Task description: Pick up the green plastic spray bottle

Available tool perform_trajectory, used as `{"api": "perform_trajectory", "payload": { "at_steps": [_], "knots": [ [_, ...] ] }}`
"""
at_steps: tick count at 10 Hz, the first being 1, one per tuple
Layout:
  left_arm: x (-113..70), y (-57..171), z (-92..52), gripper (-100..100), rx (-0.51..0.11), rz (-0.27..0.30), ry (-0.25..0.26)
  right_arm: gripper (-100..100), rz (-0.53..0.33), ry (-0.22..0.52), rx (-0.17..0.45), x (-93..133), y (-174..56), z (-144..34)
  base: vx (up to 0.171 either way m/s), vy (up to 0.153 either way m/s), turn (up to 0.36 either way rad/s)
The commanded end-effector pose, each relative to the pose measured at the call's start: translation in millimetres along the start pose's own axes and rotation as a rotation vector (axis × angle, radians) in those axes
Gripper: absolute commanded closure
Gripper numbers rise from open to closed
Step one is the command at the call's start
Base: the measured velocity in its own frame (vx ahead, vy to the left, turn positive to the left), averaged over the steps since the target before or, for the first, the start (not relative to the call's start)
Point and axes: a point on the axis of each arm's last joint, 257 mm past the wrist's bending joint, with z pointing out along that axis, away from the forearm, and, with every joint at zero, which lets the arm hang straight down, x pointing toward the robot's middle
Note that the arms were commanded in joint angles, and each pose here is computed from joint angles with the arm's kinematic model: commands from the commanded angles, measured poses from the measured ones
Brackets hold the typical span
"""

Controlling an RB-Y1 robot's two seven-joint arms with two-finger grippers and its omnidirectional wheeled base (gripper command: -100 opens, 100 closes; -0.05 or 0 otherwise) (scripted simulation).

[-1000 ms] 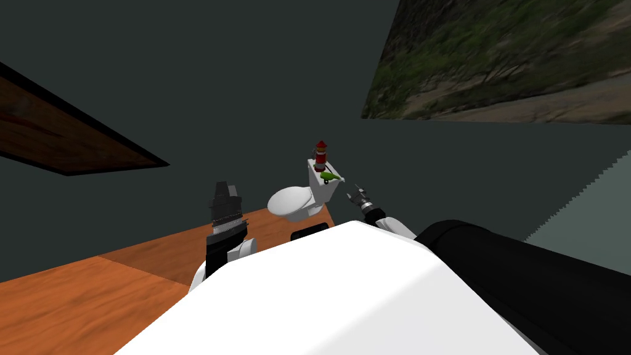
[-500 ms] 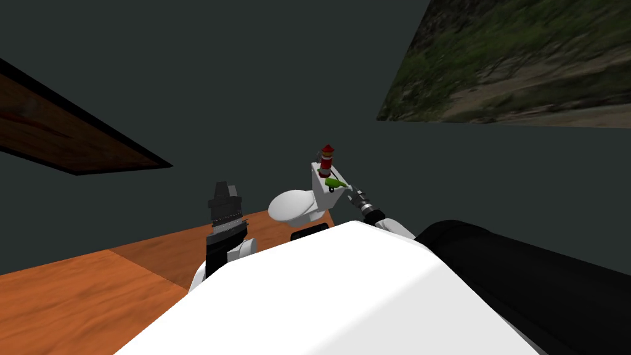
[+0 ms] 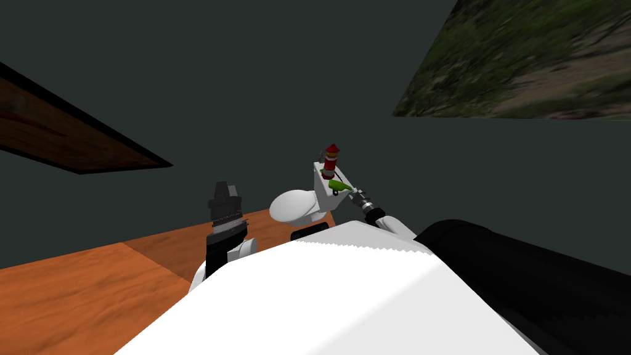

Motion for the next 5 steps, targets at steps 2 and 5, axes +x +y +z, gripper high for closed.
{"api": "perform_trajectory", "payload": {
  "at_steps": [2, 5],
  "knots": [
    [0.0, 0.0, 0.0, 0, 0.0, 0.0, 0.0, -100, -0.03, -0.001, -0.006, 22.6, -4.3, 11.3, -0.04, 0.116, 0.047],
    [0.0, 0.0, 0.0, 0, 0.0, 0.0, 0.0, -100, -0.047, 0.014, 0.002, 46.1, -13.1, 20.8, -0.018, 0.059, 0.038]
  ]
}}
